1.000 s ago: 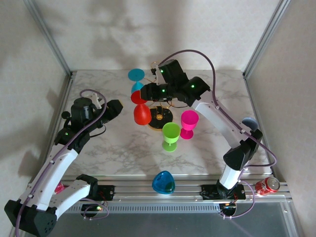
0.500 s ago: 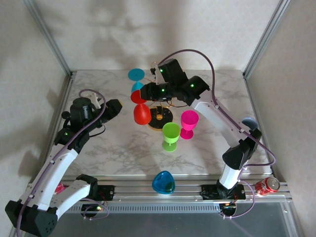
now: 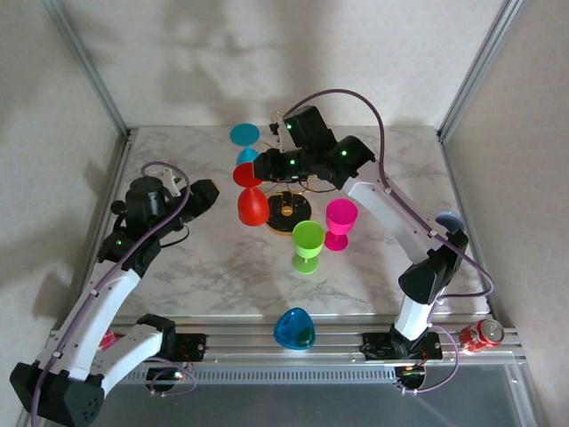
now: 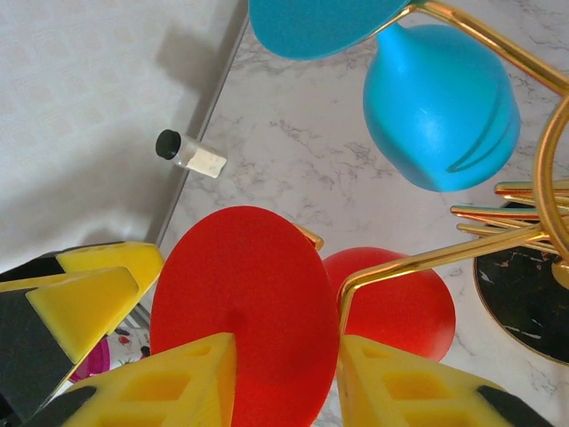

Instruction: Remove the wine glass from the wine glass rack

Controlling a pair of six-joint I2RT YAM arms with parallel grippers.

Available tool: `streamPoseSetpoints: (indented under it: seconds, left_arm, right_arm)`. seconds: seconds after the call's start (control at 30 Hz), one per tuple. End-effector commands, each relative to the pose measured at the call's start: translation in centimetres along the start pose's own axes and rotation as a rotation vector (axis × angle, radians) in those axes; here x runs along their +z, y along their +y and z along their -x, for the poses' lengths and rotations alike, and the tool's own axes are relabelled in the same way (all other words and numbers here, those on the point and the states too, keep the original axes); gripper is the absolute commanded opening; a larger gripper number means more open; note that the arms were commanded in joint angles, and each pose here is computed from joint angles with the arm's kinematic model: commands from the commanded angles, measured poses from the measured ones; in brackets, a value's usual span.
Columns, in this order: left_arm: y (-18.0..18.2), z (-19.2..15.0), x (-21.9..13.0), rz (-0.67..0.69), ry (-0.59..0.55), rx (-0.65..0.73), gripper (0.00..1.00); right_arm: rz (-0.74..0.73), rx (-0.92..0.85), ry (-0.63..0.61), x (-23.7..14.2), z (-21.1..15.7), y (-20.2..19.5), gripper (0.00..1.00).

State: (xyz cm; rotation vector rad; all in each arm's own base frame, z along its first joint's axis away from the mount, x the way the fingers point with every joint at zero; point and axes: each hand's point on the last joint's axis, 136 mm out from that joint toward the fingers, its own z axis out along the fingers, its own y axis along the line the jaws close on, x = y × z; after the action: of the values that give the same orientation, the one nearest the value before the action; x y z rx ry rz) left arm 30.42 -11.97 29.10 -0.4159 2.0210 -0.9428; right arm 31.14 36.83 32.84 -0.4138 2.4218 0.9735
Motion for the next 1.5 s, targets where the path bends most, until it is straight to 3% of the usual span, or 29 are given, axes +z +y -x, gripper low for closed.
streamPoseSetpoints:
  seconds: [0.0,1.03,1.17,1.47]
  left_arm:
    - [-0.5,0.4,-0.4,-0.029,-0.018,0.012,0.5]
    - [-0.6,0.5,-0.6,-0.037,-0.021,0.002,0.5]
    - [-1.2,0.7,-0.8,-0.059,-0.029,0.006,0.51]
    - [-4.5,1.9,-1.5,-0.19,-0.047,0.014,0.55]
  right_arm:
    - [0.011,0.004,0.009,-0.1,0.2,0.3,0.33]
    - [0.018,0.014,-0.016,-1.2,0.6,0.6,0.03]
    - [0.016,0.013,-0.016,-1.2,0.5,0.5,0.03]
    - [0.008,0.018,-0.018,-1.1,0.4,0.0,0.22]
